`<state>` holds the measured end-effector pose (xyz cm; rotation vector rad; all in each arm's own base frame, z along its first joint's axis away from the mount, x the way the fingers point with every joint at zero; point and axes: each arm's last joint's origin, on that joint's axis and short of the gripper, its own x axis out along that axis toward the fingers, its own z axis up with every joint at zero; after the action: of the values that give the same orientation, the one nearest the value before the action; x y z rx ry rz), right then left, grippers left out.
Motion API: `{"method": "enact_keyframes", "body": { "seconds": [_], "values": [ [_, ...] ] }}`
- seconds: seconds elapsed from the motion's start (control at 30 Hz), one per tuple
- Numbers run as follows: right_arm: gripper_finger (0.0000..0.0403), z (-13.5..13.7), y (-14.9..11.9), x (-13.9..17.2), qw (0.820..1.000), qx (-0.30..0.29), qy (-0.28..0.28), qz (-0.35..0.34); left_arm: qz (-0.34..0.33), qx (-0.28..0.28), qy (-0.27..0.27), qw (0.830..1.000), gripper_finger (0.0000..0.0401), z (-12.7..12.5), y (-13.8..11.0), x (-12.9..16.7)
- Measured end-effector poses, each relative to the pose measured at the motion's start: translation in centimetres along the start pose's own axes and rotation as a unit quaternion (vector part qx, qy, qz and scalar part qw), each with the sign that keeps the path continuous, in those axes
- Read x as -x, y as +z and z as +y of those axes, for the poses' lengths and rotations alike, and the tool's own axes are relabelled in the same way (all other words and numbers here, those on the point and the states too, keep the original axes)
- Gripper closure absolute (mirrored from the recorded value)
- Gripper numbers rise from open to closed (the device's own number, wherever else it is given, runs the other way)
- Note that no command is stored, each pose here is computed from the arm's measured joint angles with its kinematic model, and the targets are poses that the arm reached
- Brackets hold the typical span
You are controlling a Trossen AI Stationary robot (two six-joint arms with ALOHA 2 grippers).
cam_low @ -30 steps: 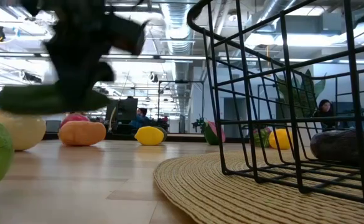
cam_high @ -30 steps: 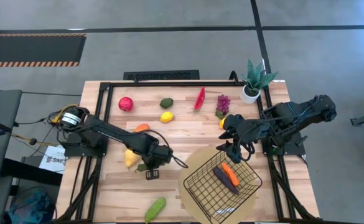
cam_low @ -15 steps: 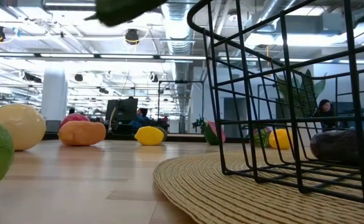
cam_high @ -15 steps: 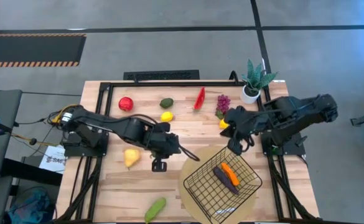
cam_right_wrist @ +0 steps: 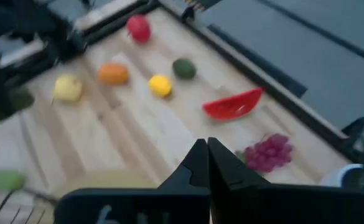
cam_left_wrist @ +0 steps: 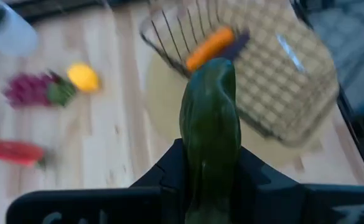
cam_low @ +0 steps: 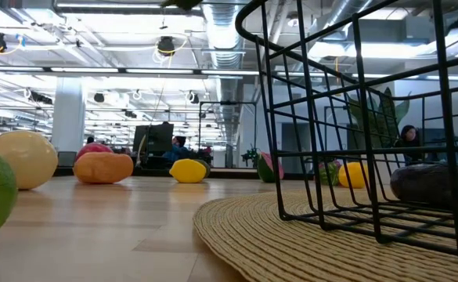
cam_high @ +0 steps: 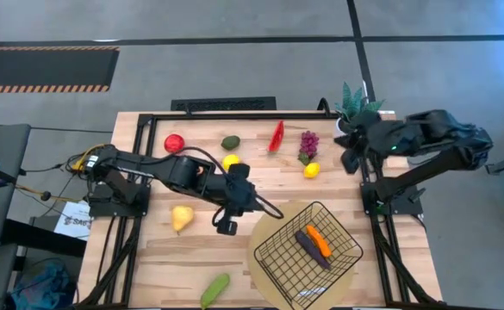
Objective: Build produce basket
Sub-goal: Put the green chili pepper into the mesh basket
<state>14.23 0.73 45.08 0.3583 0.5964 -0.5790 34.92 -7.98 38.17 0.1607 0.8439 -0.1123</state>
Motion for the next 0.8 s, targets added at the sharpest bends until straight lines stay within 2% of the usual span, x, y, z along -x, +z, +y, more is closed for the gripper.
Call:
{"method": "enact_keyframes", "body": {
  "seconds": [0.17,0.3,0.4,0.5,0.57,0.63,0.8],
  "values": [
    [0.0401,-1.1,0.0,0.9,0.999,-0.025,-0.008,-0.021,-0.062,-0.007,0.027,0.998,0.0353,1.5,1.3,-0.4],
    [0.0401,-1.3,0.1,1.0,0.999,-0.036,-0.01,-0.024,-0.07,-0.015,0.031,0.997,0.0353,2.0,2.2,-0.2],
    [0.0402,-1.1,0.1,0.7,0.999,-0.036,-0.008,-0.015,-0.054,-0.017,0.026,0.998,0.0353,2.0,1.9,-0.1],
    [0.0402,-0.3,0.0,-0.1,0.999,-0.032,0.013,0.024,-0.003,-0.009,0.027,1.0,0.0353,1.9,0.7,0.7],
    [0.0402,0.5,-0.2,-1.0,0.997,-0.027,0.027,0.06,0.018,0.001,0.042,0.999,0.0353,1.9,0.1,1.6],
    [0.0402,1.7,-0.5,-2.0,0.994,-0.015,0.032,0.1,0.067,0.012,0.066,0.996,0.0353,1.8,-0.9,2.2],
    [0.0402,4.2,-2.2,-4.6,0.978,0.015,0.003,0.209,0.151,0.05,0.107,0.981,0.0355,1.8,-2.8,3.3]
  ]
}}
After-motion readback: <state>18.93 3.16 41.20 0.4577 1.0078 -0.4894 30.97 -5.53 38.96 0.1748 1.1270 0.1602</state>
